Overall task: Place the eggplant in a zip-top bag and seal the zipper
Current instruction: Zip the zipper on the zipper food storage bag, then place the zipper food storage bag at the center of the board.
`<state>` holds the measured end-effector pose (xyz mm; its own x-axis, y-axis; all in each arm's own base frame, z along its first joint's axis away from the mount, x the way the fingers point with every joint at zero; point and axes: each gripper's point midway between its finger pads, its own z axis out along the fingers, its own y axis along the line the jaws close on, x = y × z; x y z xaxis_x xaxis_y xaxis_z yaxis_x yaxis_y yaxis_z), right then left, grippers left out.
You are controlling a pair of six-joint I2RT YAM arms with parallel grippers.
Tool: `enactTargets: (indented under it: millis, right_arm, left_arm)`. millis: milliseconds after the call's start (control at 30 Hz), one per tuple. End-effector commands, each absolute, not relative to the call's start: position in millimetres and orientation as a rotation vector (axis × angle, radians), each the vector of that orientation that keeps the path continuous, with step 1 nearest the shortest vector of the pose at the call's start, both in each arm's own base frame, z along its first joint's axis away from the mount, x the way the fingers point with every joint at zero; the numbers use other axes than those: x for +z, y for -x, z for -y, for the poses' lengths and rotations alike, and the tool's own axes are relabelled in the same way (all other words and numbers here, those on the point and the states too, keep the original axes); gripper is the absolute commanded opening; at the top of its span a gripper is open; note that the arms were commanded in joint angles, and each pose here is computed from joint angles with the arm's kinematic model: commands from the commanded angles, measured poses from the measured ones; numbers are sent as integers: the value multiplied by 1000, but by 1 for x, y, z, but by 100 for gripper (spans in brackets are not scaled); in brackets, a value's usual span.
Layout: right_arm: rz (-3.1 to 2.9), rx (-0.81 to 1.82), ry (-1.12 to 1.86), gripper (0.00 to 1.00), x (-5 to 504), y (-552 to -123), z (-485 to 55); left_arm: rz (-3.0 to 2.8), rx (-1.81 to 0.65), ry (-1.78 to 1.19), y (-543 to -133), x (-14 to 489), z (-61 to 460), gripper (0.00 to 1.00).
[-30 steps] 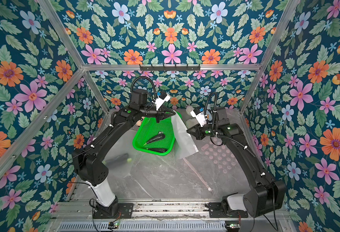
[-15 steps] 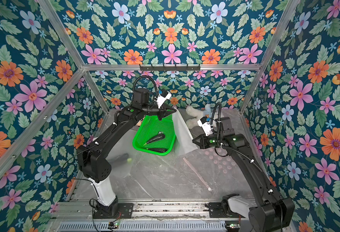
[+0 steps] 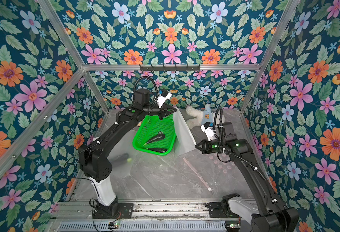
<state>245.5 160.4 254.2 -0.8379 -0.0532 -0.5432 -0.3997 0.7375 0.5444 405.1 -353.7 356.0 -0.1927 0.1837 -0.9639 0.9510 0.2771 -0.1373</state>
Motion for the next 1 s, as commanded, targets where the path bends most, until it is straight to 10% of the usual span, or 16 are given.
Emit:
enactTargets:
  millis: [0,500,967]
  right_arm:
    - [-2614,828,283,16,237,-219,-142]
    - [-2392,685,401,70,298,-293,-144]
    - [-2380,747,519,71,271,-336,-164]
  left_arm:
    - [-1516,-919,-979,-430,380,347,0]
    - [-1514,-1034,-1090,-395,357,383,0]
    - [-1512,-1127,-1163,-366,349,401,0]
